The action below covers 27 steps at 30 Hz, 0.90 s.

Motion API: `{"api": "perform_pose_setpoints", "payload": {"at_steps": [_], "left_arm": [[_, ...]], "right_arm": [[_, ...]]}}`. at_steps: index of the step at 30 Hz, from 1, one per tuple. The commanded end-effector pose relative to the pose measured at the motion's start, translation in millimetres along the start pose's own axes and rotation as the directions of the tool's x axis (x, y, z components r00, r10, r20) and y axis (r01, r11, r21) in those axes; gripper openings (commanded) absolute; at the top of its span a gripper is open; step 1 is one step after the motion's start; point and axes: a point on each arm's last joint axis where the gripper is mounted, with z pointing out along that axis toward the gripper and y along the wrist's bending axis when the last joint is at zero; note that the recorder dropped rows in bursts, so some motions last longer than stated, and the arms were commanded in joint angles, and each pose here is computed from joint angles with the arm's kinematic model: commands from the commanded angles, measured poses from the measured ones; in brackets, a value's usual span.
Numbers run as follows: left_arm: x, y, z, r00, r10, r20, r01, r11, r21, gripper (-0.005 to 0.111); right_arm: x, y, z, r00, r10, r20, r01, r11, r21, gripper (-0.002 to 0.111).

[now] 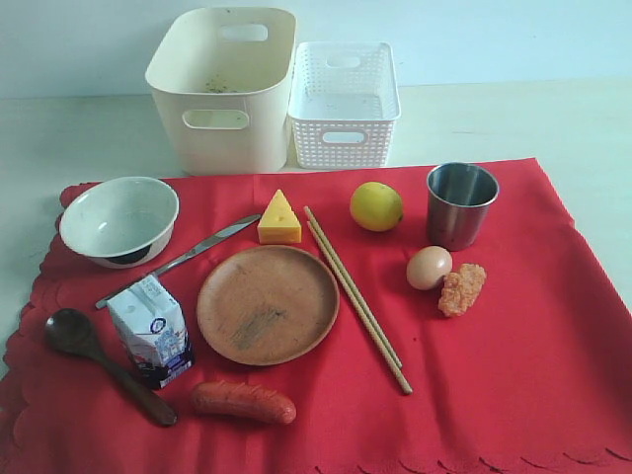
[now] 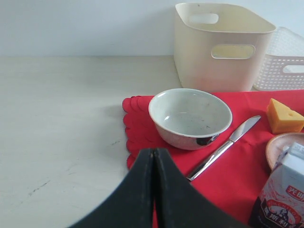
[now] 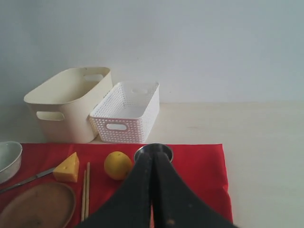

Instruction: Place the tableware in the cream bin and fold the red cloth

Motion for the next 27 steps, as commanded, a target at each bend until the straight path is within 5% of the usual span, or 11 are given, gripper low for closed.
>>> {"api": "perform_pose_setpoints", "payload": {"at_steps": [1, 15, 27], "left_arm": [[-2.0, -0.5, -0.6, 1.000, 0.000, 0.018, 0.000, 1.000, 0.008, 0.001], [-2.0, -0.5, -0.6, 1.000, 0.000, 0.018, 0.000, 1.000, 0.008, 0.001], [-2.0, -0.5, -0.6, 1.000, 0.000, 0.018, 0.000, 1.000, 0.008, 0.001]], "right_arm": [[-9.9, -1.4, 24.8, 0.996, 0.008, -0.084, -0.011, 0.999, -0.033, 0.000], [-54.8, -22.5, 139.5, 0.911, 0.032, -0.412, -0.056, 0.997, -0.048, 0.000], [-58.3, -41.4, 233.4, 0.822, -0.051, -0.568, 0.008, 0.997, -0.077, 0.000]]}}
